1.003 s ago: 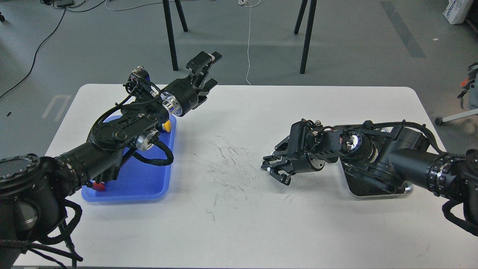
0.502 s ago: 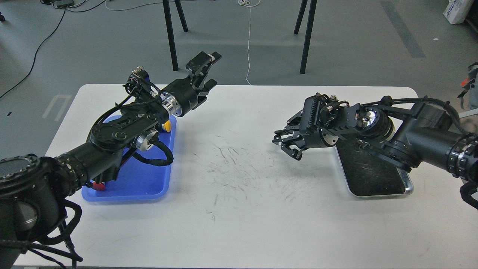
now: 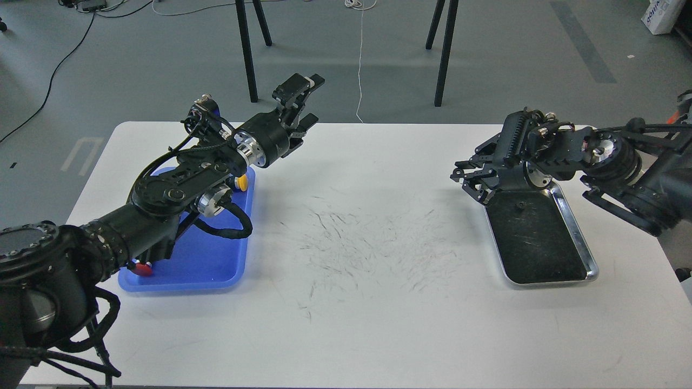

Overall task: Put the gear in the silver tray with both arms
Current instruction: 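Carry the gear with the right gripper over the silver tray, then lower the gear into the silver tray and open the right gripper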

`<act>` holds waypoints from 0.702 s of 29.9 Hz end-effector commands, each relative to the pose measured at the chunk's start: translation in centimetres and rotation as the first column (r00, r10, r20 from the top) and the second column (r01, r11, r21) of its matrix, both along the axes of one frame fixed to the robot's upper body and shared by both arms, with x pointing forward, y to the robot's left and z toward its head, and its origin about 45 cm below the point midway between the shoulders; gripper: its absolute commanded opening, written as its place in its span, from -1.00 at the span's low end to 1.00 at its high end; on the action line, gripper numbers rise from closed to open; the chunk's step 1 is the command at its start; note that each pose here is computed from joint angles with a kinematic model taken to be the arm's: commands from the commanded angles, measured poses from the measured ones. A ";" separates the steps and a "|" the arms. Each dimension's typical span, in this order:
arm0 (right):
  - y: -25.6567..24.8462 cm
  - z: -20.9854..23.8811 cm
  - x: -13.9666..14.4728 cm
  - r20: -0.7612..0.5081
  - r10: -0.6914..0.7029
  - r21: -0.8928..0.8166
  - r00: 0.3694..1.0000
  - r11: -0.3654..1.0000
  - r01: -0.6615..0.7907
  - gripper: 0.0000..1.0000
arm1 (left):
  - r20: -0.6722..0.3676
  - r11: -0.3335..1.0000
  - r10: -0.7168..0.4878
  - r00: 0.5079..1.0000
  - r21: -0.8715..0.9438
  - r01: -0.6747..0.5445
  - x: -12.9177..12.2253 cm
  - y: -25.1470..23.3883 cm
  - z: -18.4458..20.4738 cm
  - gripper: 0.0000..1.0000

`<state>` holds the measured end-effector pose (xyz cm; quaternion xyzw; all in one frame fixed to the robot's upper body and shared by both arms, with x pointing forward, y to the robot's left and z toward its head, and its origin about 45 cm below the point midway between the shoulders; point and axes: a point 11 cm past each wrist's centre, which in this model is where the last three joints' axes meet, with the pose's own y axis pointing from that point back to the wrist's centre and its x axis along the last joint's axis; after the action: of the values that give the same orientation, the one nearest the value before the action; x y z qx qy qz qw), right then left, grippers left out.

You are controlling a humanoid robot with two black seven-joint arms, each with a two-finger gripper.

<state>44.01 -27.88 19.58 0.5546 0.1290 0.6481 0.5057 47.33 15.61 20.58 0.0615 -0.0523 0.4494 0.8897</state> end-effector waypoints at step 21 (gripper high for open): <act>-11.2 -1.9 -4.1 -0.054 -0.191 -0.068 0.980 0.980 0.187 -0.93 | 0.012 0.999 -0.024 1.000 0.022 0.024 -0.1 -0.7 0.1 1.00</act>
<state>40.67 -38.09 18.26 0.5633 0.1104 0.5848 0.5732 47.25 14.88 20.72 0.0674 -0.0639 0.4385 0.8939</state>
